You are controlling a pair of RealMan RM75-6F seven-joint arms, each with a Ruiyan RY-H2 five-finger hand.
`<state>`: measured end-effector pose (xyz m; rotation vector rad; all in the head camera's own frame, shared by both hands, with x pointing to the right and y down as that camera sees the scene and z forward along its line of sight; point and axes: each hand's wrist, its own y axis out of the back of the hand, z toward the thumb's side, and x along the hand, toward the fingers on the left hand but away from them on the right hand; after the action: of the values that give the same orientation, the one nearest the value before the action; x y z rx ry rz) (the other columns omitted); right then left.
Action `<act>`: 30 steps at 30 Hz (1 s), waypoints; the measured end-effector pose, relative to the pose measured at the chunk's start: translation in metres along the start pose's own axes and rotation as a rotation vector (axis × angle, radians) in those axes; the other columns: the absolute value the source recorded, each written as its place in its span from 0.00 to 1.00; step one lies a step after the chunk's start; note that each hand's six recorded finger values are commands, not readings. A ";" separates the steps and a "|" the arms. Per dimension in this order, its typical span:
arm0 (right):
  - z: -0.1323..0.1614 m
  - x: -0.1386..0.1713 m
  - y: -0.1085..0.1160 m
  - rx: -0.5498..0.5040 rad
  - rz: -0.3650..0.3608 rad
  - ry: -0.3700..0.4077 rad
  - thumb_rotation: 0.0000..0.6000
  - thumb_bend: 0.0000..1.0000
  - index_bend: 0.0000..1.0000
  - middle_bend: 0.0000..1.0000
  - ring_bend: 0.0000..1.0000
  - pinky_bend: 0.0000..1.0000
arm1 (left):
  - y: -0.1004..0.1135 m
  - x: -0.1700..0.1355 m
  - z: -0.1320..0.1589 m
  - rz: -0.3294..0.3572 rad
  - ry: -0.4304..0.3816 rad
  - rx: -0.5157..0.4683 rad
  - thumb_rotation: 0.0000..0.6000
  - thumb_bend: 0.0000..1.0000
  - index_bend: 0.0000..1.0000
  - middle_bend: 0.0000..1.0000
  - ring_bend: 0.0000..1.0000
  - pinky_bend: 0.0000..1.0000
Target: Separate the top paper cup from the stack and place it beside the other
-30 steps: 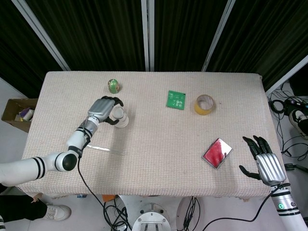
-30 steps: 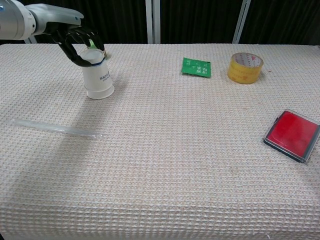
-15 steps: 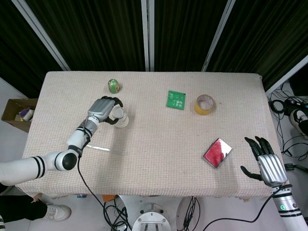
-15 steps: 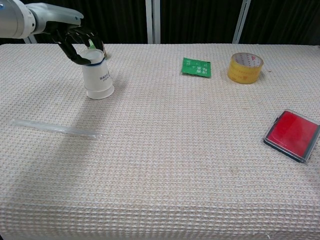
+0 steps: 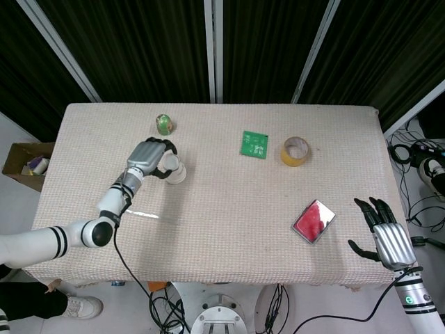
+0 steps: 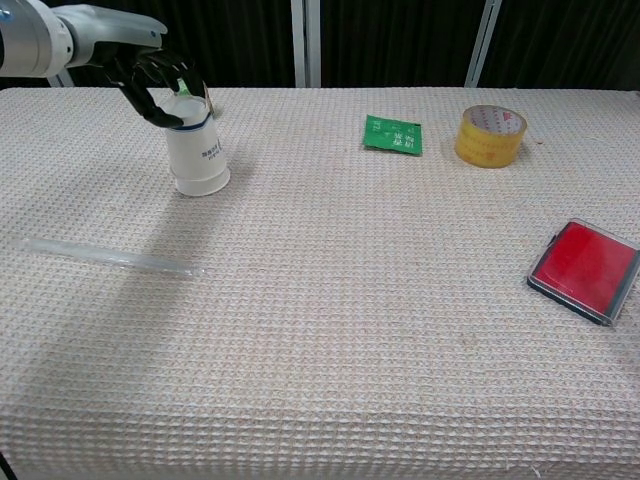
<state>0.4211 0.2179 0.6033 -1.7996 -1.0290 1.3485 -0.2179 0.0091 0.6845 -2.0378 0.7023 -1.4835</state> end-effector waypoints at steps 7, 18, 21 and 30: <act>0.001 -0.003 0.000 0.002 0.001 0.007 1.00 0.17 0.07 0.16 0.00 0.00 | 0.015 -0.016 0.006 0.034 -0.038 0.017 1.00 0.32 0.39 0.22 0.19 0.13; 0.006 -0.006 0.001 0.008 0.001 0.020 1.00 0.17 0.07 0.16 0.00 0.00 | 0.048 -0.075 0.025 0.135 -0.156 0.061 1.00 0.31 0.39 0.22 0.19 0.13; 0.007 -0.006 0.000 0.008 0.003 0.023 1.00 0.17 0.07 0.16 0.00 0.00 | 0.049 -0.090 0.035 0.158 -0.208 0.079 1.00 0.31 0.40 0.23 0.19 0.13; 0.005 -0.005 0.000 0.006 0.004 0.014 1.00 0.17 0.07 0.16 0.00 0.00 | 0.022 -0.086 0.051 0.122 -0.254 0.181 1.00 0.31 0.40 0.23 0.19 0.13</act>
<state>0.4154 0.2136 0.6043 -1.8052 -1.0136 1.3377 -0.1943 0.0561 0.5965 -1.9620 0.5576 -1.1501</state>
